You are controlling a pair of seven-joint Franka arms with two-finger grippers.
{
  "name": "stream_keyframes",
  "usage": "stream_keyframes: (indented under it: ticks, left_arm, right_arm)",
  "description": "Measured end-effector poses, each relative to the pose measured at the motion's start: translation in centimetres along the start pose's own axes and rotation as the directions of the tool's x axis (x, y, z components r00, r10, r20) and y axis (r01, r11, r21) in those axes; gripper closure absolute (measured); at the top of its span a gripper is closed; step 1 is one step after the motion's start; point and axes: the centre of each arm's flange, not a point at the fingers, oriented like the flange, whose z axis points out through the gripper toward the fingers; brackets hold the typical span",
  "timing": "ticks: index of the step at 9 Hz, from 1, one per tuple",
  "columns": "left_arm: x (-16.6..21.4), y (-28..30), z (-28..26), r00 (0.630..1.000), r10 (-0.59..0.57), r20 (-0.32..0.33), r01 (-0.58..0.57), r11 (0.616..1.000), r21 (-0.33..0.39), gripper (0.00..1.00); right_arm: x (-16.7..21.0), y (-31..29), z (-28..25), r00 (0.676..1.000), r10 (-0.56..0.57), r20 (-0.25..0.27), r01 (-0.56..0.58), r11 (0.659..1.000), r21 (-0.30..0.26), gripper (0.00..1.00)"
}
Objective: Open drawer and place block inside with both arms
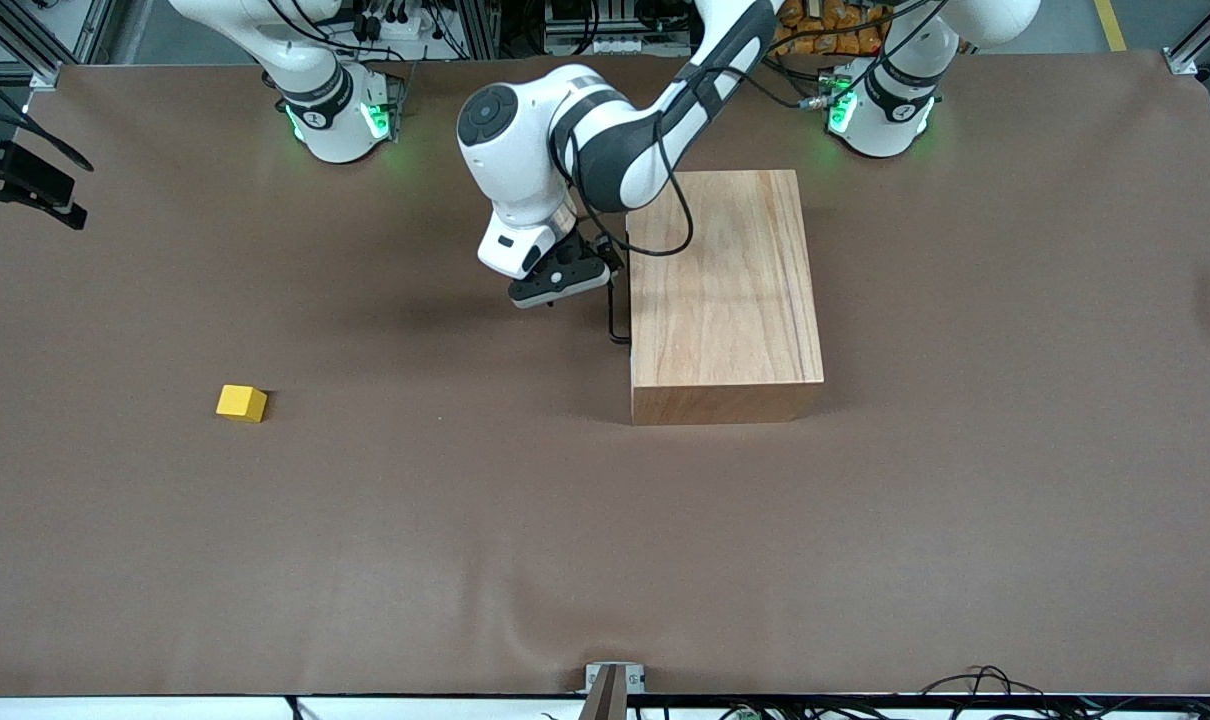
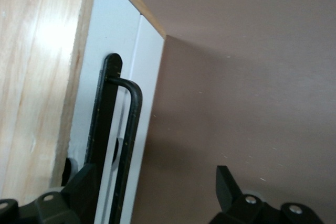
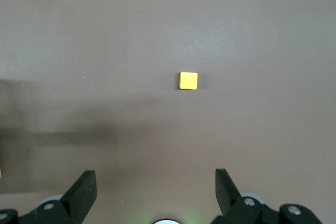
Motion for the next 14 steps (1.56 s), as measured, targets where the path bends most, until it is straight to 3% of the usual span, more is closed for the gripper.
stream_keyframes:
  ticks: [2,6,14]
  left_arm:
    - [-0.2,-0.4,0.4,1.0,0.013,0.001,-0.013,0.998,0.054,0.0]
    - [-0.4,-0.4,0.7,0.999,0.053,-0.006,-0.053,0.996,0.074,0.0]
    - [-2.8,1.8,2.7,0.994,0.102,-0.03,-0.1,0.994,0.053,0.0]
  right_arm:
    - [0.0,0.0,0.0,1.0,0.0,0.0,0.0,1.0,0.0,0.0]
    - [0.0,0.0,0.0,1.0,0.0,0.0,0.0,1.0,0.0,0.0]
    - [0.0,0.0,0.0,1.0,0.0,0.002,0.0,1.0,0.0,0.0]
